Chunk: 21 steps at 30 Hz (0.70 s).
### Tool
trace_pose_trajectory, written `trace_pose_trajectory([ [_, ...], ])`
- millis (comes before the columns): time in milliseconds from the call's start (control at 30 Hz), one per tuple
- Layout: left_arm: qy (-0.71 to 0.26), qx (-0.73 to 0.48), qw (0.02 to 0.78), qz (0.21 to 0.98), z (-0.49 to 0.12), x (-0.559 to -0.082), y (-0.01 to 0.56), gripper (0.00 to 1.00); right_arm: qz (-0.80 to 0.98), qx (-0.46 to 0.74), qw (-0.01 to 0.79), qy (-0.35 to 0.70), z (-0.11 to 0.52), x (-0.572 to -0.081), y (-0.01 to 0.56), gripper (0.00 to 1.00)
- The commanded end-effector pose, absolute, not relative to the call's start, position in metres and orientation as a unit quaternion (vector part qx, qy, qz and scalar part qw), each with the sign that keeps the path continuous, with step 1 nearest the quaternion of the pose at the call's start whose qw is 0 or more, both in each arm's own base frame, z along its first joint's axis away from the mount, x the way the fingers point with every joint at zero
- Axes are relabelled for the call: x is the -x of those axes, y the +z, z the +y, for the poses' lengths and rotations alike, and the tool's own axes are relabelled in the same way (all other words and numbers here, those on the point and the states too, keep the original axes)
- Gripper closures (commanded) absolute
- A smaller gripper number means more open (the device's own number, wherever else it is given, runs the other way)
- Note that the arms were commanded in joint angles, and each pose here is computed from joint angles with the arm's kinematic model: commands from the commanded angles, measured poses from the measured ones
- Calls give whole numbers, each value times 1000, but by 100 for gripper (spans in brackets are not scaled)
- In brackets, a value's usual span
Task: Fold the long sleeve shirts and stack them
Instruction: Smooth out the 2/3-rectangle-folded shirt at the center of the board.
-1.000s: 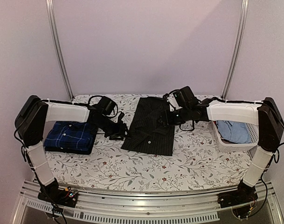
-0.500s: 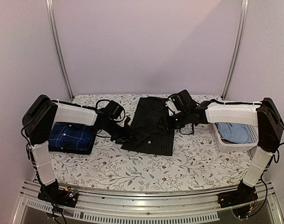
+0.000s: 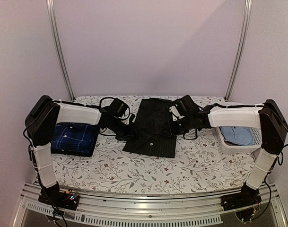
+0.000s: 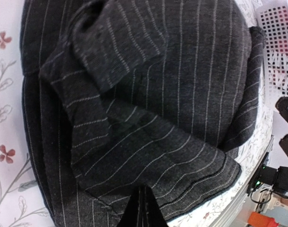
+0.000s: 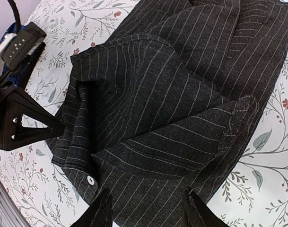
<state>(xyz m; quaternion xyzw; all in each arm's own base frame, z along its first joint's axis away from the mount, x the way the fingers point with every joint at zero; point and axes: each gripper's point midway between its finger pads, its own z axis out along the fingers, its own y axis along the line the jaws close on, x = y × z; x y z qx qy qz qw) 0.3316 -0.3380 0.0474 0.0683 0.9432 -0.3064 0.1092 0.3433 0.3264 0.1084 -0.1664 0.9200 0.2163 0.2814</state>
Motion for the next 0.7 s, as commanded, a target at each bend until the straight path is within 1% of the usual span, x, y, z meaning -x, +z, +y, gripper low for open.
trace_pose_trajectory([
  [0, -311, -77, 128, 939, -348, -340, 57, 99, 925, 156, 282, 203, 316, -340, 105, 52],
  [167, -303, -86, 132, 940, -337, -329, 62, 100, 925, 161, 276, 204, 309, -330, 100, 52],
  [200, -301, -91, 131, 940, -334, -325, 61, 97, 925, 160, 278, 203, 307, -329, 100, 51],
  [267, -298, -102, 126, 941, -331, -317, 62, 85, 927, 159, 276, 197, 303, -326, 97, 51],
  [333, -292, -111, 124, 942, -328, -309, 62, 70, 929, 159, 273, 193, 300, -324, 94, 51],
  [467, -273, -136, 121, 945, -329, -291, 62, 49, 932, 154, 271, 185, 294, -320, 88, 50],
  [567, -261, -153, 114, 946, -333, -281, 57, 42, 933, 151, 271, 180, 290, -320, 86, 49],
  [667, -239, -163, 110, 951, -337, -279, 49, 39, 934, 150, 270, 179, 290, -320, 84, 48],
])
